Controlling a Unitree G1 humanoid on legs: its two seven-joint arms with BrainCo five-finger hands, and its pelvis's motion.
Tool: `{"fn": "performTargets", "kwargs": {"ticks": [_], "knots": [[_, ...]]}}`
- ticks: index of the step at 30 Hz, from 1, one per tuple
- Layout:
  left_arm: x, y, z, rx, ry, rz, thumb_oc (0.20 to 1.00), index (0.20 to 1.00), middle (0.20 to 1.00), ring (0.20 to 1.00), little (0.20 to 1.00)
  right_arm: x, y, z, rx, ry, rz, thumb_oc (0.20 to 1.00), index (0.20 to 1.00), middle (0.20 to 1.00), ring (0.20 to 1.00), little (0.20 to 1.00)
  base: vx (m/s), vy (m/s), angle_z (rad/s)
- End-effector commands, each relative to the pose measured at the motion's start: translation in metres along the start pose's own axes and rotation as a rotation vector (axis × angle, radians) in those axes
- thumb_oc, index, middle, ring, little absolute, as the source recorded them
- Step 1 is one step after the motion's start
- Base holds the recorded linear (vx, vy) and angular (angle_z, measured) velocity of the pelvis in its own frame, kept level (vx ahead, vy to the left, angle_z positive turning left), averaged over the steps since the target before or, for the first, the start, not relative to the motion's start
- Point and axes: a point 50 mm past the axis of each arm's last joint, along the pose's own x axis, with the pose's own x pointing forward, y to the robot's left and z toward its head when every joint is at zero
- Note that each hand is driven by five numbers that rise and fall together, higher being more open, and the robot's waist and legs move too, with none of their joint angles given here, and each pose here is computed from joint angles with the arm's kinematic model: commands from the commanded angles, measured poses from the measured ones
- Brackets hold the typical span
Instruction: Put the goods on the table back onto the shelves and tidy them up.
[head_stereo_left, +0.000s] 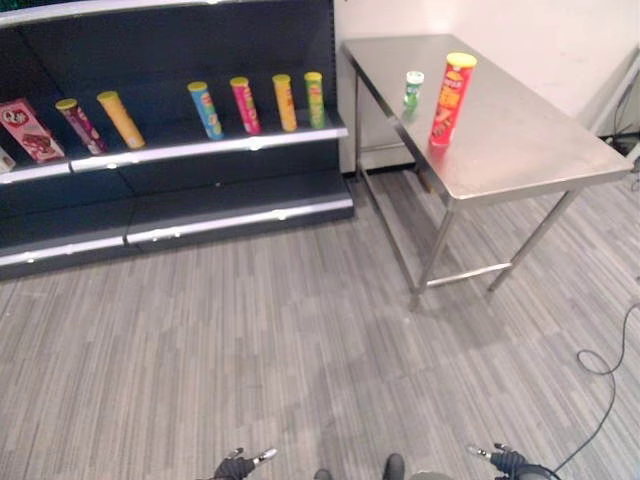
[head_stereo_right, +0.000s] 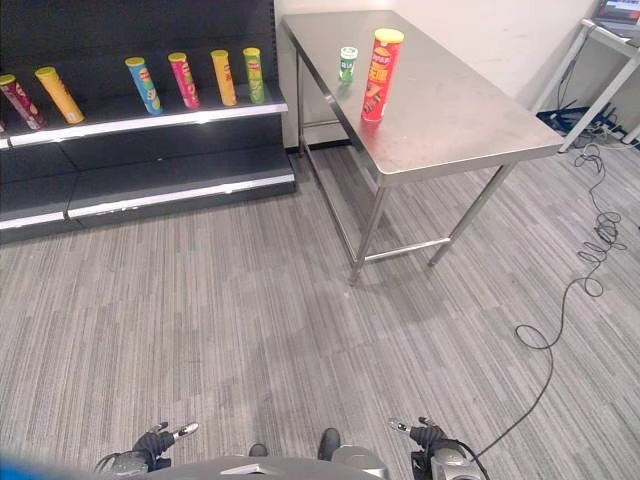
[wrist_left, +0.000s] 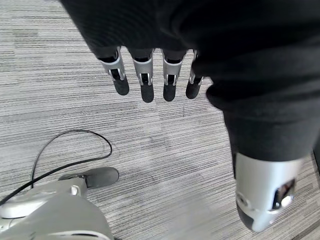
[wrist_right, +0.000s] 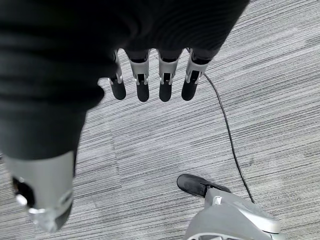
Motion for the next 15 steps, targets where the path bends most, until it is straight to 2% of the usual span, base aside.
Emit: {"fn": "performTargets", "kwargs": {"ticks": [1, 15], "knots": [[0.004, 0.0065, 0.0212, 0.063, -0.062, 0.01, 1.0, 1.0, 1.0, 1.0, 1.0, 0.0033, -0.0096, 0.0282, -0.103, -0.069, -0.027, 1.0, 1.0, 1.0, 1.0, 1.0, 0.0, 0.0, 0.0], [0.0036, 0.0059, 0.0131, 0.071, -0.027, 0.009, 1.0, 1.0, 1.0, 1.0, 1.0, 0.0034, -0.0088, 0.0264, -0.127, -0.064, -0.027, 1.0, 1.0, 1.0, 1.0, 1.0, 0.0, -0.014, 0.0]]}}
